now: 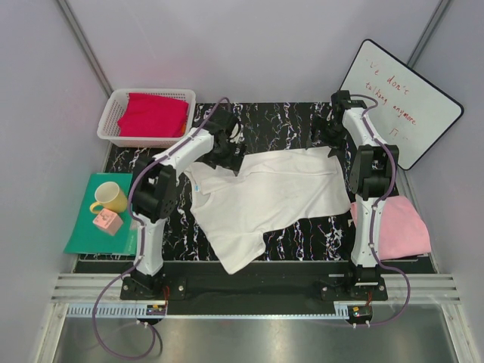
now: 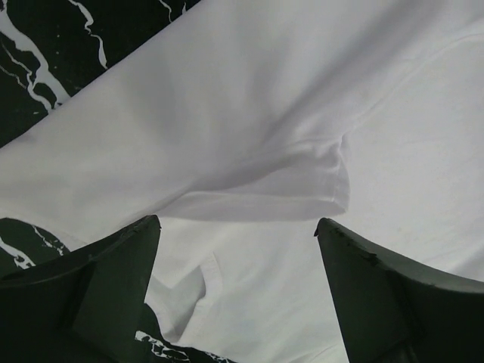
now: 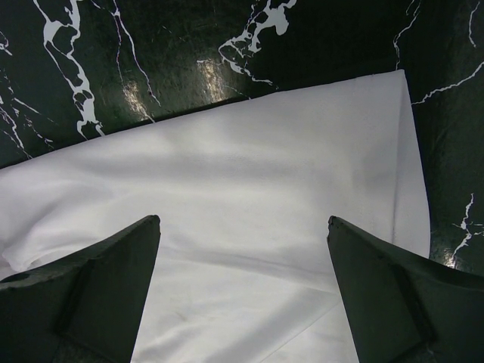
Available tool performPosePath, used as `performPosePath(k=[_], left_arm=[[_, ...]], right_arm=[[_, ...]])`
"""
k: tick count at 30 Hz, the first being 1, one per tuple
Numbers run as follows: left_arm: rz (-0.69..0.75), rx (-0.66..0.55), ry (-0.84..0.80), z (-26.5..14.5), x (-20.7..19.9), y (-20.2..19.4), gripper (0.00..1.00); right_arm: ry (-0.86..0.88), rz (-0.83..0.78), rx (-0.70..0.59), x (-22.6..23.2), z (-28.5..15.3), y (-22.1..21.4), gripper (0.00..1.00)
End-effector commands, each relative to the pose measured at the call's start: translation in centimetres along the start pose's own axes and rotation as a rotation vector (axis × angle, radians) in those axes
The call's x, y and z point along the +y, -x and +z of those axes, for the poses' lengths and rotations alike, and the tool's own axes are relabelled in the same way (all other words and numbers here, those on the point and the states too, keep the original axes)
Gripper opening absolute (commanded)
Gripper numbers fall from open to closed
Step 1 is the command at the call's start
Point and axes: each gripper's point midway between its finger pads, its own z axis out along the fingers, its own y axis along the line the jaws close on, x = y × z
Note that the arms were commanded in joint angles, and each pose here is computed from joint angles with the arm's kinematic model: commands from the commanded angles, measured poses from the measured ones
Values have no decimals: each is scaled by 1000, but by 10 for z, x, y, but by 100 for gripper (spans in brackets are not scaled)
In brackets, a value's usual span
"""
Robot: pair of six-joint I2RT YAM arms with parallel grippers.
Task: Fold and stack the t-shirts
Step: Fold the flattened tshirt in 1/3 of the way
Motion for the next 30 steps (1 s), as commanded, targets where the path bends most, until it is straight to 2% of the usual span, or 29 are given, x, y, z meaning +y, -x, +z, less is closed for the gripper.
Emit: performPosePath(k=[1, 5, 7, 9, 10, 11, 12, 13, 19, 24, 26, 27, 29, 30], left_arm=[[14, 18, -14, 13, -1, 8, 91], [12, 42, -25, 23, -3, 4, 84], [12, 62, -35, 28, -4, 0, 76], [13, 76, -46, 31, -5, -4, 59], [10, 79, -48, 31, -6, -5, 46], [8, 81, -45, 32, -5, -6, 33], [6, 81, -45, 30, -5, -6, 6], [3, 80, -43, 30, -5, -6, 0], [-21, 87, -71, 13, -11, -12, 0], [-62, 132, -102, -3, -20, -36, 0], [-62, 161, -102, -7, -23, -51, 8], [-64, 176, -103, -9, -24, -56, 16], [-53, 210, -106, -14, -28, -70, 20], [-50, 220, -106, -16, -29, -74, 28]], right_arm=[[38, -16, -75, 10, -29, 15, 100], [40, -14, -73, 11, -27, 15, 100], [41, -12, -74, 10, -27, 16, 100], [42, -12, -76, 11, -27, 17, 100], [41, -10, -78, 9, -27, 18, 100], [42, -7, -78, 9, -26, 19, 100], [44, -8, -78, 9, -26, 19, 100], [47, -3, -80, 10, -27, 20, 100], [50, -2, -73, 9, -24, 19, 100], [55, 3, -66, 10, -21, 19, 100], [58, 2, -64, 11, -20, 19, 100], [60, 3, -65, 11, -20, 19, 100], [63, 4, -59, 11, -17, 19, 100], [65, 7, -58, 12, -16, 19, 100]])
